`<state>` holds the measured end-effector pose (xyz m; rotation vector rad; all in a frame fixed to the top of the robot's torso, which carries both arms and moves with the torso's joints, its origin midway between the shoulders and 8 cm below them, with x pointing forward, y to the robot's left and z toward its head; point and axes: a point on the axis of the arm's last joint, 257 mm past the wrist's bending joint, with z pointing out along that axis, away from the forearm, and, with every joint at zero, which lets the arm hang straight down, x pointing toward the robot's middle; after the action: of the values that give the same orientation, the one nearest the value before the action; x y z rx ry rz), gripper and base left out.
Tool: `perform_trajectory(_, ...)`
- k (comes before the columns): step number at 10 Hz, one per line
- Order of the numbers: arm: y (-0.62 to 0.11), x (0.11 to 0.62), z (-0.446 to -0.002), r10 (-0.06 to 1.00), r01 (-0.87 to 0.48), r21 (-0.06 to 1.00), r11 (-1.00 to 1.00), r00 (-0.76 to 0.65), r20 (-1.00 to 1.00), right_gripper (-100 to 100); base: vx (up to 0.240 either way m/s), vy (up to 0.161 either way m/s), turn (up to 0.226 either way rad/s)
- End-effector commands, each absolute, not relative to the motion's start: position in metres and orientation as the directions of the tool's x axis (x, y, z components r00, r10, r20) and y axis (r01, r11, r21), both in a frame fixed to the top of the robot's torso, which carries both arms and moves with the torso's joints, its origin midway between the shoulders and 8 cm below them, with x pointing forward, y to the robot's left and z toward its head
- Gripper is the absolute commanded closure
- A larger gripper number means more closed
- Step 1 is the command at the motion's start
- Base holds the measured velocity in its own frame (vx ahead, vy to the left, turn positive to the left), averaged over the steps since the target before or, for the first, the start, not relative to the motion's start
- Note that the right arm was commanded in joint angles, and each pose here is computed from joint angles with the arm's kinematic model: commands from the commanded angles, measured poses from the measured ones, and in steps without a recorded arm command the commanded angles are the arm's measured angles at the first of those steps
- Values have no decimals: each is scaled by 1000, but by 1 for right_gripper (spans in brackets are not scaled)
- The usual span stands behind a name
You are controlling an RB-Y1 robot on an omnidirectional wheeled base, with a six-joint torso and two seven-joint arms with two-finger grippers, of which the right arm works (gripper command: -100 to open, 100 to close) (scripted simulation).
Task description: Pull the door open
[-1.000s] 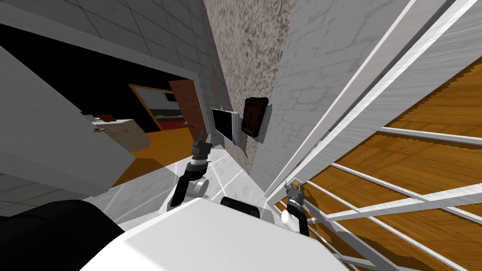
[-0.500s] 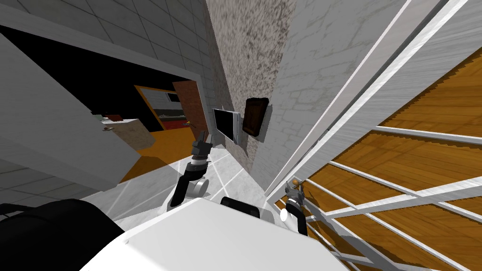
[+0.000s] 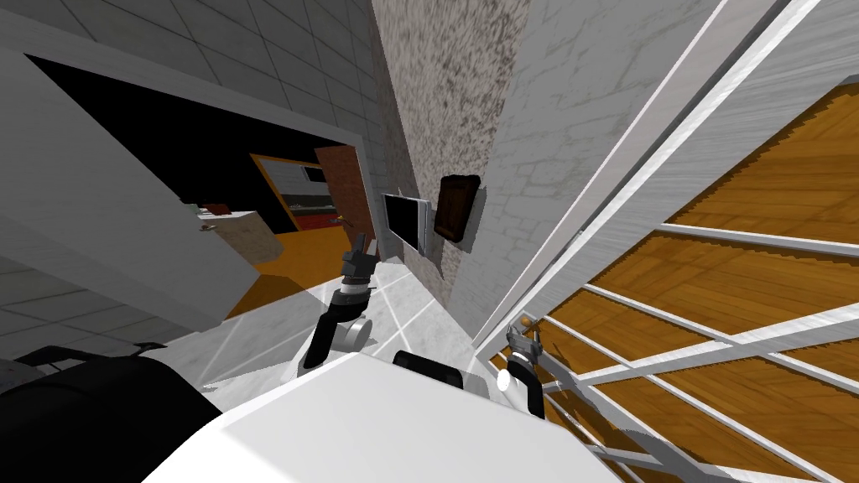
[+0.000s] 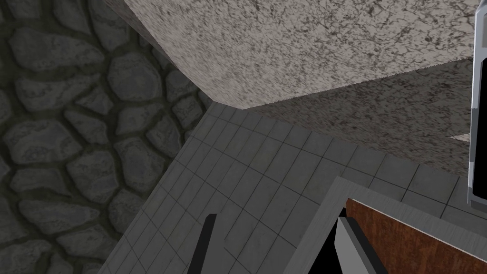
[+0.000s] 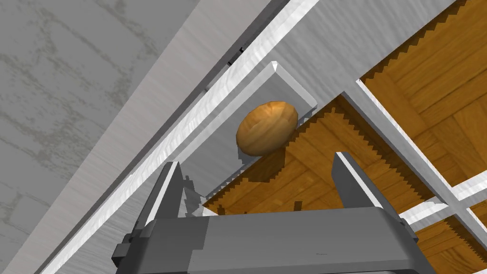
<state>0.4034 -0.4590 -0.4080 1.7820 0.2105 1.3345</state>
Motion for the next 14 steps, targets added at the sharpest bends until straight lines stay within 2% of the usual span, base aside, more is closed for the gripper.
perform_trajectory(1,-458,404,-407,552,-379,674,-634,388,738,-100,-46,2,37)
perform_trajectory(10,-452,407,-404,374,-491,465,-737,278,885,-100,-56,-4,38)
perform_trajectory(14,-449,409,-403,266,-540,335,-772,204,942,-100,-56,-4,40)
